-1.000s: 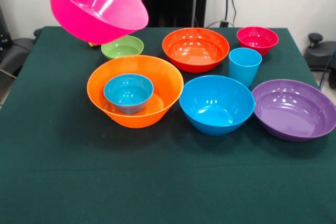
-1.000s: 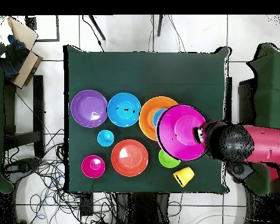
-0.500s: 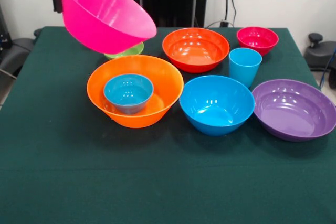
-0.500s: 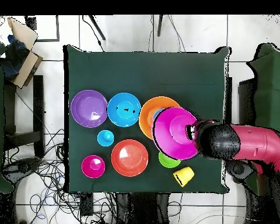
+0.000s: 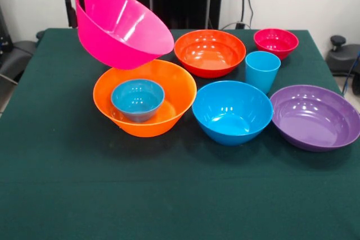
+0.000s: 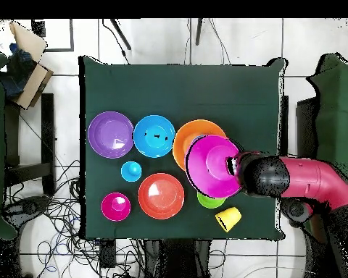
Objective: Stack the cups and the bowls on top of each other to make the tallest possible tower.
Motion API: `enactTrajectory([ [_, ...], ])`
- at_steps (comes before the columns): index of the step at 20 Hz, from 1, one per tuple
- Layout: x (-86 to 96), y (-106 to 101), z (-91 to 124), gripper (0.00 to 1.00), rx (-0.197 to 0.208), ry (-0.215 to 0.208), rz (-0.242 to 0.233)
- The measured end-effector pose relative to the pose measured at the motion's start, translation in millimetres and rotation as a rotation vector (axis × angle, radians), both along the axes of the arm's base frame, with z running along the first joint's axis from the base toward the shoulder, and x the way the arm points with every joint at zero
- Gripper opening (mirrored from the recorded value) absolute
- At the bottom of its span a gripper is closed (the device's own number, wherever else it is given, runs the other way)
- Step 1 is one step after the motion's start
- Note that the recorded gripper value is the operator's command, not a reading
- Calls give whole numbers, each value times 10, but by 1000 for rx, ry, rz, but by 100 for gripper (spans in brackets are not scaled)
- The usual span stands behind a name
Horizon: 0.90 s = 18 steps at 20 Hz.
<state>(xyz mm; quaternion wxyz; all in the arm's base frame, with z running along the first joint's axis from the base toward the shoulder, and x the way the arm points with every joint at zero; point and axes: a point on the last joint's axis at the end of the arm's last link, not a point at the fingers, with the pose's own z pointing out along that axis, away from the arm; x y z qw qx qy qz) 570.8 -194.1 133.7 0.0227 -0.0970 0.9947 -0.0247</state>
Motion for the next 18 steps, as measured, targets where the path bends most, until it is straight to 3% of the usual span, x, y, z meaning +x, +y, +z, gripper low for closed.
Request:
enactTrajectory([
  [9, -29, 84, -165, 0, 2, -7, -7],
  [10, -40, 95, -175, 100, -4, -7, -9],
  [18, -52, 101, -180, 100, -7, -2, -12],
])
